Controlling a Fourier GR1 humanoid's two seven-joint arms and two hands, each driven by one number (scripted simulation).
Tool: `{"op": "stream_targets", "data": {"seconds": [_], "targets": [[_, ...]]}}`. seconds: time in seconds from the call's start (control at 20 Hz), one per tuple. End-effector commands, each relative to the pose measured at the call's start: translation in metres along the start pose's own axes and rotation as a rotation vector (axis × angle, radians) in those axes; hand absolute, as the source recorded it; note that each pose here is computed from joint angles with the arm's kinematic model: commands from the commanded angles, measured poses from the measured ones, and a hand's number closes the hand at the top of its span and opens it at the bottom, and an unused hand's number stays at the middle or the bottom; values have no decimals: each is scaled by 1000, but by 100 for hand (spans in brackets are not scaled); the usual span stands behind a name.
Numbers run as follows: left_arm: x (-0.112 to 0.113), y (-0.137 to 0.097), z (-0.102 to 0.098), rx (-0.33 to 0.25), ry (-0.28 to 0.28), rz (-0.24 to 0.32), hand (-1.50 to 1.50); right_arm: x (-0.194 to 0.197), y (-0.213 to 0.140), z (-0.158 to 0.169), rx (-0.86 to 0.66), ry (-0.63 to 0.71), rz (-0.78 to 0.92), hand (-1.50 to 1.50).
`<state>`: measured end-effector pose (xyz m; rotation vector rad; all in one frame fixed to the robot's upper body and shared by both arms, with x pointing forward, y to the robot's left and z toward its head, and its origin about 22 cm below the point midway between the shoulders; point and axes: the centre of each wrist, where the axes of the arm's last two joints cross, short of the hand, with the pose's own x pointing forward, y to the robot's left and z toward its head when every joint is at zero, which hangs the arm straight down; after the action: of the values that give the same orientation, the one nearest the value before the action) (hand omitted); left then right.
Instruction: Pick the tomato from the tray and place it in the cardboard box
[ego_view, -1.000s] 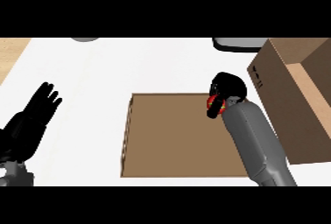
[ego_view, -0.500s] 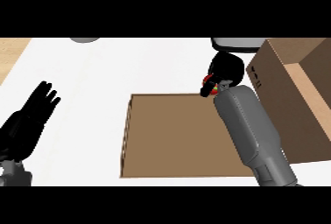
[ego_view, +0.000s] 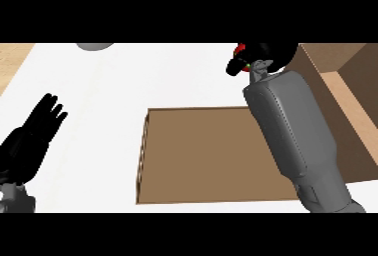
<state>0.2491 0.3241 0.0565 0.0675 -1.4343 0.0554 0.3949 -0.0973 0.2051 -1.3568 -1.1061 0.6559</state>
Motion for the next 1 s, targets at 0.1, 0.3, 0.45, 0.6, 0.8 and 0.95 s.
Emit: {"op": "stream_targets", "data": {"seconds": [0.1,0.3,0.45,0.6,0.8,0.95], "targets": [[4,1,-3,-14,-2,3,0,-8,-49,5,-173,137,-46,150],[-14,-1,-3,-9,-23,1,0,-44,-65,-22,-226,212,-14,150],[4,1,9,-26,1,2,0,-57,-70,-22,-222,223,8,150],[2,7,14,-17,-5,-2,0,-87,-87,-38,-204,243,50,150],[5,3,8,-15,7,9,0,-120,-75,-44,-167,236,67,150],[3,-16,22,-9,-24,20,0,-131,-81,-59,-219,215,33,150]]}}
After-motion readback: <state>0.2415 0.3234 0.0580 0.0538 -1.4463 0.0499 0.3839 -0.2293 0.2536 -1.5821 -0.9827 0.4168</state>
